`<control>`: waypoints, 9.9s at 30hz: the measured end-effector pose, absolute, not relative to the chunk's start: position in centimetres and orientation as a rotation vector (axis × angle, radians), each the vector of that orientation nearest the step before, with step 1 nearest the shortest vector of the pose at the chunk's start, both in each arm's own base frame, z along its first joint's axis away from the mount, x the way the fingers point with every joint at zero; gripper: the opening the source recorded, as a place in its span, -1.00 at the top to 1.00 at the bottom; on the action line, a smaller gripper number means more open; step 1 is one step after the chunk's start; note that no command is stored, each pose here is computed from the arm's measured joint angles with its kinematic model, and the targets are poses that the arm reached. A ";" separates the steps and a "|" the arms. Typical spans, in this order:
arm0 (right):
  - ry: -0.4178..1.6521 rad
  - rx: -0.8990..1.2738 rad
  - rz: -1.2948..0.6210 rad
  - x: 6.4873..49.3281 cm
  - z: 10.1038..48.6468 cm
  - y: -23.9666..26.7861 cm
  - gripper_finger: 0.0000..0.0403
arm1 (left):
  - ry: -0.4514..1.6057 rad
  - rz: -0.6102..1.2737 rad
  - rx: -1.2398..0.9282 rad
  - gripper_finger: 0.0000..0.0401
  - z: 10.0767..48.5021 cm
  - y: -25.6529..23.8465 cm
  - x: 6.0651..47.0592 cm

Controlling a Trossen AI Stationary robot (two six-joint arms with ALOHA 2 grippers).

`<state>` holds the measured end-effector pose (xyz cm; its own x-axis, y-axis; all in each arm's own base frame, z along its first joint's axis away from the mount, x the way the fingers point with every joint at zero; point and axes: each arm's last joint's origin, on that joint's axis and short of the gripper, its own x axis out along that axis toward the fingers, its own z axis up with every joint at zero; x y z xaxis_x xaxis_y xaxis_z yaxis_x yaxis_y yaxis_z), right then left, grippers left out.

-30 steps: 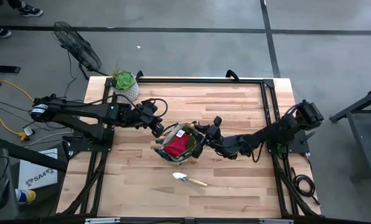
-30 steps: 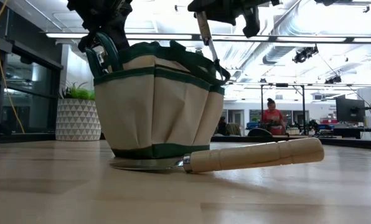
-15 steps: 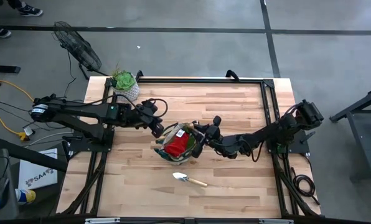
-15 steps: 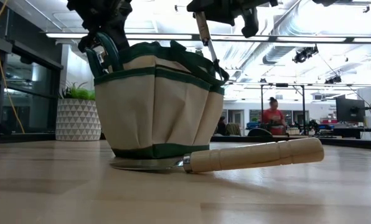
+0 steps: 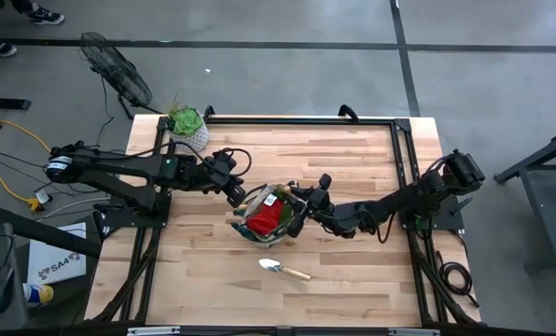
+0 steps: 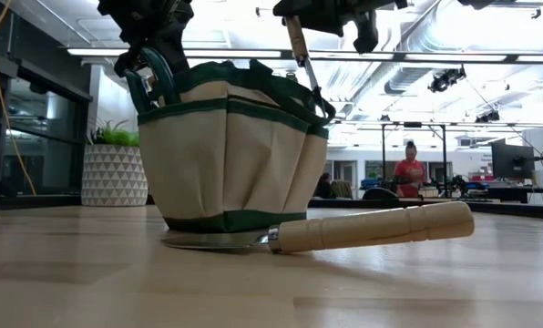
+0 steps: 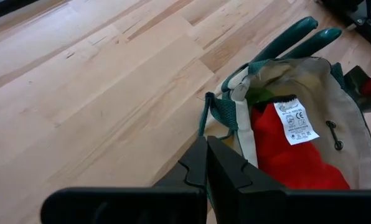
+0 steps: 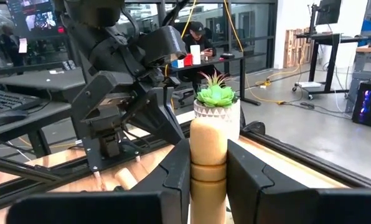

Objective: Pick & Place Garden tools in Gardening bag
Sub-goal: Put the top trowel into the gardening bag, then put the trowel into the gardening bag

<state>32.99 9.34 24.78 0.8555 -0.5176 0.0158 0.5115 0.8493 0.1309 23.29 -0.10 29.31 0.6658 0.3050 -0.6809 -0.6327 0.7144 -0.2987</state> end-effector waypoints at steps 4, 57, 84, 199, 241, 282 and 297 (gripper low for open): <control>-0.093 0.122 -0.531 32.8 25.3 9.8 0.70 | 0.644 0.561 -0.556 1.00 29.3 -0.1 23.3; -0.240 -0.163 -0.568 31.3 22.5 14.0 0.70 | 0.784 0.374 0.067 1.00 29.3 0.0 23.2; -0.249 -0.168 -0.552 31.4 22.6 14.0 0.70 | 0.560 -0.159 0.071 1.00 29.0 -2.5 22.6; 0.016 -0.079 -0.916 26.5 24.2 15.2 0.94 | 0.191 -0.216 -0.084 1.00 25.7 -2.1 16.2; 0.294 0.476 -0.364 24.7 23.2 10.3 0.98 | 0.191 -0.217 -0.084 1.00 25.7 -2.1 16.2; 0.327 0.450 -0.336 25.0 23.4 9.1 0.99 | 0.191 -0.217 -0.085 1.00 25.7 -2.1 16.2; 0.787 0.431 -0.042 23.2 23.4 13.0 0.53 | 0.191 -0.217 -0.085 1.00 25.7 -2.1 16.2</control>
